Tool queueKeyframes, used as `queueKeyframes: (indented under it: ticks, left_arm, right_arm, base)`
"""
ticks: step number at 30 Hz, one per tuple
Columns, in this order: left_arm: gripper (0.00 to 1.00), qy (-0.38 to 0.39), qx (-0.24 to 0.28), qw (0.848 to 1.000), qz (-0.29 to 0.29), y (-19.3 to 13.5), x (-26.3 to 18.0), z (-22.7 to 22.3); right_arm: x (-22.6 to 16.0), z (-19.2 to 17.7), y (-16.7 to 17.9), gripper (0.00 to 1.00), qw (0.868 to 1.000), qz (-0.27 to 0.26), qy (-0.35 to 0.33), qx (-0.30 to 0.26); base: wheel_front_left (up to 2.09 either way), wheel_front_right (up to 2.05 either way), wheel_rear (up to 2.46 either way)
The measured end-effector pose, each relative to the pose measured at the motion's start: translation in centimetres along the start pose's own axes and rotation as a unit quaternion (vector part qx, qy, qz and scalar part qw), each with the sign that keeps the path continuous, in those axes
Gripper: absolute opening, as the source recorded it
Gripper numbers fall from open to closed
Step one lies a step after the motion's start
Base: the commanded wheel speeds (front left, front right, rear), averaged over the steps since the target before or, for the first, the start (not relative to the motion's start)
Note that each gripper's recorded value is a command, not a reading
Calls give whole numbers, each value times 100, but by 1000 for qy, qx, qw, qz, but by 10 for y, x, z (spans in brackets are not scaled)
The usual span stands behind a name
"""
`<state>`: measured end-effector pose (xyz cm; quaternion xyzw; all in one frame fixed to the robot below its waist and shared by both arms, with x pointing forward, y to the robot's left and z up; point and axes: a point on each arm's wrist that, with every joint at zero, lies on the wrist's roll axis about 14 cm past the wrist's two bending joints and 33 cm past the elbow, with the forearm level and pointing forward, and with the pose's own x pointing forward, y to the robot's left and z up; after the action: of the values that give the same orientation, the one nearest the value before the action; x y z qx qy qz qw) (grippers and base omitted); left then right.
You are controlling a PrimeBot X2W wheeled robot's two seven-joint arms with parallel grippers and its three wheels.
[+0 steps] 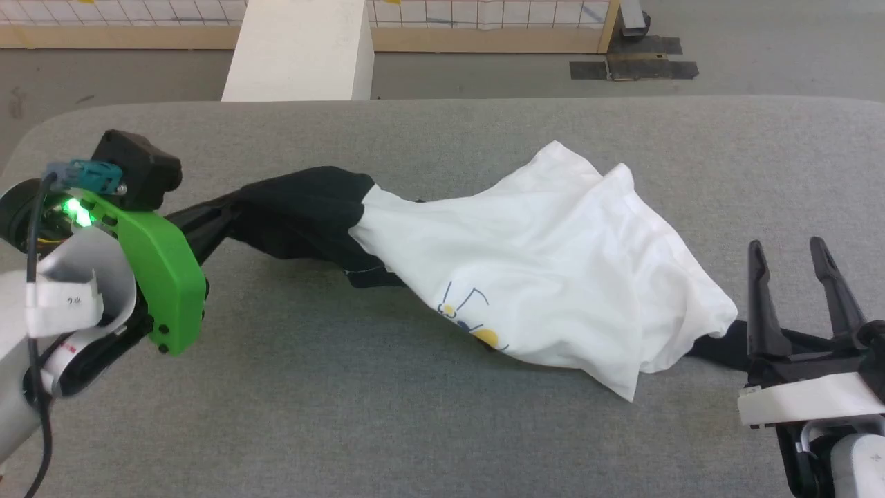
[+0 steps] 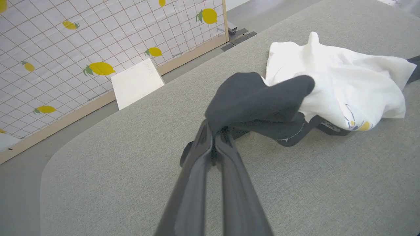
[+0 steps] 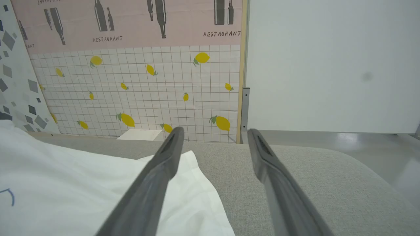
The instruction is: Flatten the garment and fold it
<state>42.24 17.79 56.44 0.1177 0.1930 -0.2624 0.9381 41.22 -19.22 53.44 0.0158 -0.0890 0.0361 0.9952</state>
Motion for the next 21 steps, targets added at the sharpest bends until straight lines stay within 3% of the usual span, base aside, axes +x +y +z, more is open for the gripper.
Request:
queueKeyframes:
  ticks: [6,15,21]
  left_arm:
    - [0,30,-25,999,31,18,32,-25]
    - [0,159,-50,977,134,83,84,-128]
    - [0,226,-85,965,105,66,111,-182]
  right_arm:
    - [6,-5,-1,100,1000,2,6,-2]
    - [8,-24,-28,100,999,-26,32,-30]
    - [-3,-39,-51,100,996,-55,61,-46]
  base:
    - [0,0,0]
    - [0,0,0]
    - [0,0,0]
